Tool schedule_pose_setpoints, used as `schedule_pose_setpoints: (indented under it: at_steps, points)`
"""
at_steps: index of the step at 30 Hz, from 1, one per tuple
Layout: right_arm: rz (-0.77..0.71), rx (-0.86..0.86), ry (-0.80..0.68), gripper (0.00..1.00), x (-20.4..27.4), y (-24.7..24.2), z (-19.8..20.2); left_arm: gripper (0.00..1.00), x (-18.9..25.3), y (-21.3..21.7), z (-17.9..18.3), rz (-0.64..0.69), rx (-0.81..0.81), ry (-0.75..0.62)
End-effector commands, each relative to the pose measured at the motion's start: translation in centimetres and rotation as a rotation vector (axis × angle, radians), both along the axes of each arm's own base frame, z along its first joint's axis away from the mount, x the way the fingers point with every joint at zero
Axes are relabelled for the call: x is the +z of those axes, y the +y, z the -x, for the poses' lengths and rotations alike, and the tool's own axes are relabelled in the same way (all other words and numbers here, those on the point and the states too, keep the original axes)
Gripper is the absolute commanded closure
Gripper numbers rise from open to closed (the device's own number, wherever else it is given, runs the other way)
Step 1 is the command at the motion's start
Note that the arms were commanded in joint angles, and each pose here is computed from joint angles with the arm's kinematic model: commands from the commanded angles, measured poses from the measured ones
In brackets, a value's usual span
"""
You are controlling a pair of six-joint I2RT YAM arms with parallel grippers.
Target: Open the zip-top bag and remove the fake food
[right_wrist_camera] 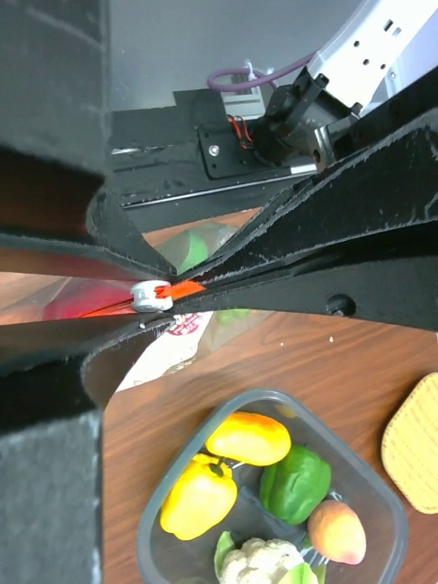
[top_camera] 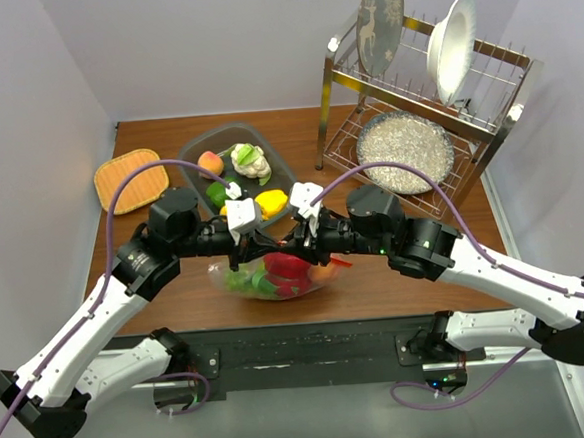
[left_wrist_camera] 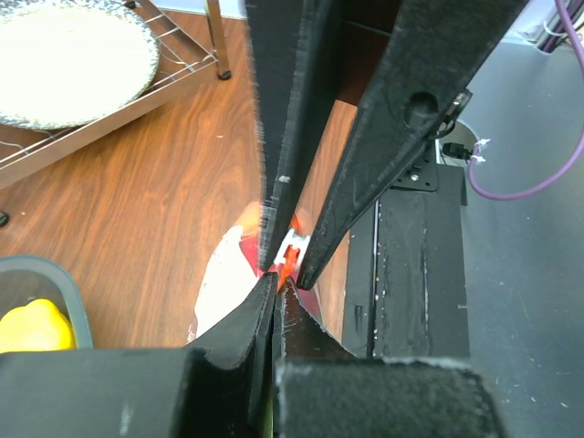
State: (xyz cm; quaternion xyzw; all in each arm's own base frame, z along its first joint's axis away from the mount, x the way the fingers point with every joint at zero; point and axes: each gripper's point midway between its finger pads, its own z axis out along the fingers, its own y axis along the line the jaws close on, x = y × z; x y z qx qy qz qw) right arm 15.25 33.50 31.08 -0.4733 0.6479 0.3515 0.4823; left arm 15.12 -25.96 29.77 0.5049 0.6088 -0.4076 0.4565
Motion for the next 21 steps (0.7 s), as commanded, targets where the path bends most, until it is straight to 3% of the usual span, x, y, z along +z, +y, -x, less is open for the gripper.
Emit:
schedule_pose_setpoints:
  at_steps: [1,7,15,18,21]
  points:
    - [-0.084,-0.001,-0.057,0.85,3.5,0.3,-0.4,1.00,2.6,0.0,-0.3,0.070,0.008,-0.078]
    - [-0.031,-0.025,-0.033,0.94,1.3,-0.4,-0.4,1.00,4.5,1.0,-1.1,0.122,0.116,-0.137]
    - [0.050,-0.124,0.021,0.96,-2.5,-2.6,-0.8,1.00,7.7,2.7,-3.1,0.204,0.312,-0.174]
    - [0.080,-0.195,0.066,0.96,-4.2,-4.0,-1.0,1.00,8.2,4.0,-4.5,0.217,0.431,-0.186]
    - [0.115,-0.251,0.123,0.95,-6.5,-5.1,-0.9,1.00,8.7,6.8,-7.0,0.263,0.667,-0.168]
